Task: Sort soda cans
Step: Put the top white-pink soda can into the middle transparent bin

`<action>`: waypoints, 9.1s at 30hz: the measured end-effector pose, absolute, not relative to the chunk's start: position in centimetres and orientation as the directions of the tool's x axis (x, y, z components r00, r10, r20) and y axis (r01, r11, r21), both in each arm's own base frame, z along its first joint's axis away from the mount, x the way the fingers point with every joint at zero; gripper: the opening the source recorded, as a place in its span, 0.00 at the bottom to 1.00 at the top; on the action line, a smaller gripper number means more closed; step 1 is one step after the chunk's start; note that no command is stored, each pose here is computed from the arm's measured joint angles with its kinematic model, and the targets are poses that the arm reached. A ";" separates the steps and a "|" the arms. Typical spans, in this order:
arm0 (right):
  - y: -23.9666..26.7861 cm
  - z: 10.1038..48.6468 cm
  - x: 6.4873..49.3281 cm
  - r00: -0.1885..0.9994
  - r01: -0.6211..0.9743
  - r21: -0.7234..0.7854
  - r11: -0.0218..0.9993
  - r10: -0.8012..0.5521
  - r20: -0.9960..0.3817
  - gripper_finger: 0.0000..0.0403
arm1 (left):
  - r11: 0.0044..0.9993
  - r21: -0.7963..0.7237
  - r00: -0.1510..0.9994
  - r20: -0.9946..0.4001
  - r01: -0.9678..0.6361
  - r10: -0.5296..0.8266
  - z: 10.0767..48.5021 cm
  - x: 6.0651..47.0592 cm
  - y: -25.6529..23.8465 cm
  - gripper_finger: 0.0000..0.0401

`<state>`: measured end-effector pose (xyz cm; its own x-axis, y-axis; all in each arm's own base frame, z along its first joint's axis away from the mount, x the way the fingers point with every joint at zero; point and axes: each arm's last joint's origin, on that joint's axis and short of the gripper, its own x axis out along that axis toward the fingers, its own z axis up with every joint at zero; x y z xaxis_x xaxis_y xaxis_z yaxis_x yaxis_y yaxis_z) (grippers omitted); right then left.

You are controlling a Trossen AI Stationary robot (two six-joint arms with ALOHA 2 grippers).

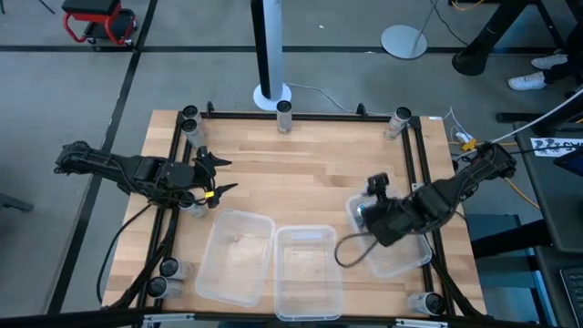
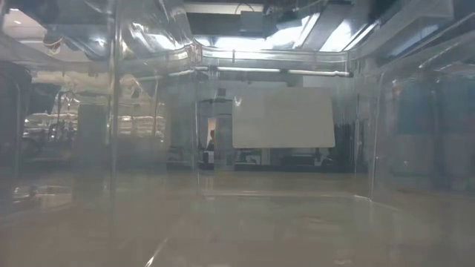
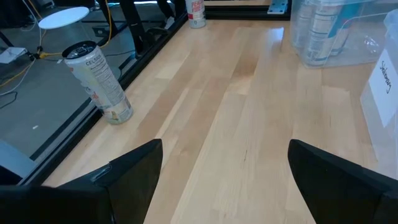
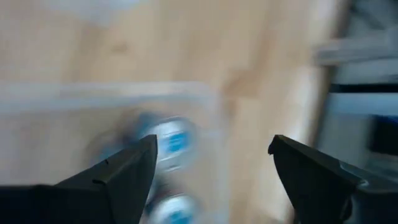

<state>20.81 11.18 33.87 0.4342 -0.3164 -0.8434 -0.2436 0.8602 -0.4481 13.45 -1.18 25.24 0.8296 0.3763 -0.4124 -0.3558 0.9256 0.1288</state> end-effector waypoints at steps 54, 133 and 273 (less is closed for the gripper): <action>-12.7 34.5 20.8 -0.099 -0.096 -0.712 0.695 -0.719 -0.688 0.97 | 0.927 0.141 0.835 -0.403 -0.349 0.375 25.0 13.6 -1.2 0.83; -26.4 23.0 17.2 -0.543 0.002 -0.205 0.979 -0.171 -0.822 0.62 | 0.926 0.154 0.828 -0.414 -0.345 0.377 24.8 13.9 -1.3 0.83; 18.6 29.7 38.6 0.355 -0.811 -0.402 0.426 -0.187 -0.916 0.85 | 0.927 0.165 0.838 -0.396 -0.337 0.375 24.4 14.1 -1.3 0.83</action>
